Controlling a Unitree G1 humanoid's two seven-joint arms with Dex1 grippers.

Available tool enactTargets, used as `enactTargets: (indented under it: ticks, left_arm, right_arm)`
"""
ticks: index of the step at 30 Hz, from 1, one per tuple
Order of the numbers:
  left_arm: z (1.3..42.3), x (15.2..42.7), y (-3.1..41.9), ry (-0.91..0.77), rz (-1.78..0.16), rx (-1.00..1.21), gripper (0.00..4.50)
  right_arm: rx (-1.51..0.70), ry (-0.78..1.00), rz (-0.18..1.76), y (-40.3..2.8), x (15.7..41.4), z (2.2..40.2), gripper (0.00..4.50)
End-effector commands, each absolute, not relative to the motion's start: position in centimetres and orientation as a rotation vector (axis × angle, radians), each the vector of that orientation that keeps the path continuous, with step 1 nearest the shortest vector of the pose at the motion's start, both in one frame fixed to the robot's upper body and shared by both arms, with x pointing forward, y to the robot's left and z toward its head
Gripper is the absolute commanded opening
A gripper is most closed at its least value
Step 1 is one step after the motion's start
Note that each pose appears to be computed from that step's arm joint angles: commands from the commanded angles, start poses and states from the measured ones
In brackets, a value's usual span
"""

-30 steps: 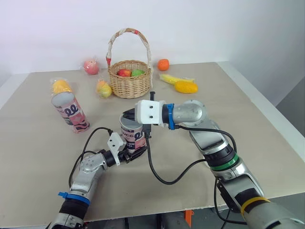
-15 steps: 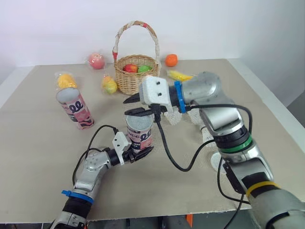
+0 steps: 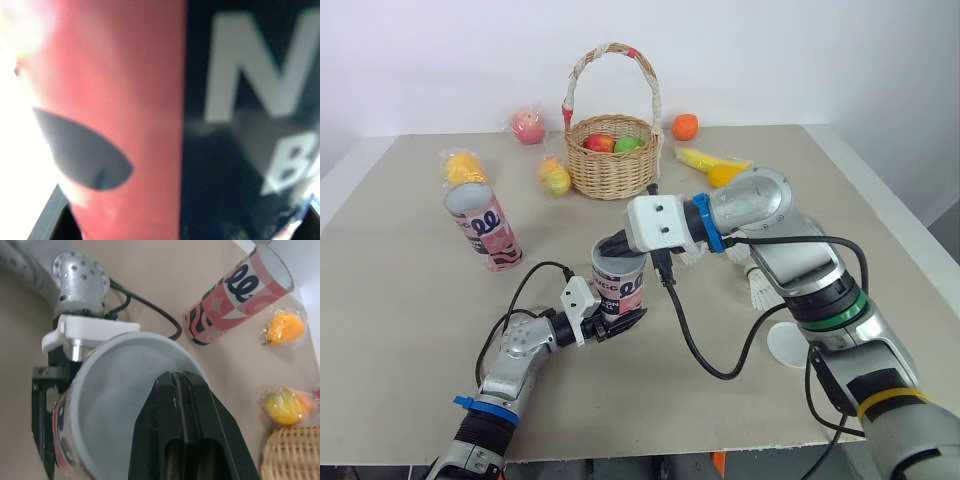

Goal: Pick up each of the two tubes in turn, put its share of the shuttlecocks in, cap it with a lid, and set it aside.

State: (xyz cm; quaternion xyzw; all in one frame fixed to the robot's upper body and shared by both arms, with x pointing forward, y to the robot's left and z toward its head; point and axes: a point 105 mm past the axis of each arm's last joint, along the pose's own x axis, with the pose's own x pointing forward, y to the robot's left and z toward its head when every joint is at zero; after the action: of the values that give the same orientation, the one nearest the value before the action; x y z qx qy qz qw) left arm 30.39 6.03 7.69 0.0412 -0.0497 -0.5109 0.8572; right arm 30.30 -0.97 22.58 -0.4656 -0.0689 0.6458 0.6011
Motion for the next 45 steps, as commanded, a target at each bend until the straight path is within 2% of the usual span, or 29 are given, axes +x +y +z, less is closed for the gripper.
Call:
enactTargets:
  ticks: [1,4,10,13,15,16,19,21,24,27,34,38,45]
  left_arm:
    - [5.0,30.0,6.2,0.015,-1.07,0.074,2.9]
    - [5.0,30.0,6.2,0.014,-1.068,0.074,2.9]
    - [5.2,30.1,6.3,0.009,-1.061,0.075,2.9]
    - [5.4,30.0,6.6,0.004,-1.064,0.074,2.9]
    - [5.6,30.0,7.0,0.003,-1.066,0.071,2.9]
    - [5.6,30.0,7.3,0.004,-1.065,0.069,3.29]
    - [6.0,30.0,8.3,0.008,-1.067,0.089,4.38]
    - [6.4,30.1,8.9,0.007,-1.068,0.103,4.5]
    - [7.0,29.9,9.9,0.011,-1.075,0.117,4.5]
    - [7.5,29.3,12.9,0.049,-1.095,0.166,4.5]
    - [9.1,27.5,16.0,0.11,-1.167,0.244,4.5]
    - [10.4,27.0,15.7,0.113,-1.217,0.265,4.5]
    - [10.8,27.2,13.7,0.079,-1.237,0.298,4.5]
  right_arm:
    - [-1.119,0.079,1.653,-1.3,28.9,16.2,0.02]
    - [-1.053,0.058,1.665,-0.8,28.5,16.3,0.02]
    - [-0.768,-0.15,1.554,-0.3,29.5,22.3,0.02]
    - [-0.519,-0.231,1.475,-1.8,29.6,26.4,1.0]
    - [-0.419,-0.258,1.458,-2.9,29.0,27.8,1.78]
    - [-0.374,-0.264,1.452,-3.6,28.7,28.3,2.3]
    - [-0.284,-0.227,1.438,-5.6,27.8,28.2,3.52]
    - [-0.262,-0.193,1.437,-6.5,27.1,27.5,4.47]
    - [-0.239,-0.131,1.42,-7.4,26.5,25.7,4.47]
    - [-0.281,0.007,1.339,-8.3,26.4,19.5,4.47]
    - [-0.255,0.008,1.237,-6.3,27.6,12.9,4.47]
    - [-0.25,-0.035,1.226,-4.7,29.0,11.8,4.47]
    - [-0.246,-0.047,1.297,-2.4,30.1,11.2,4.47]
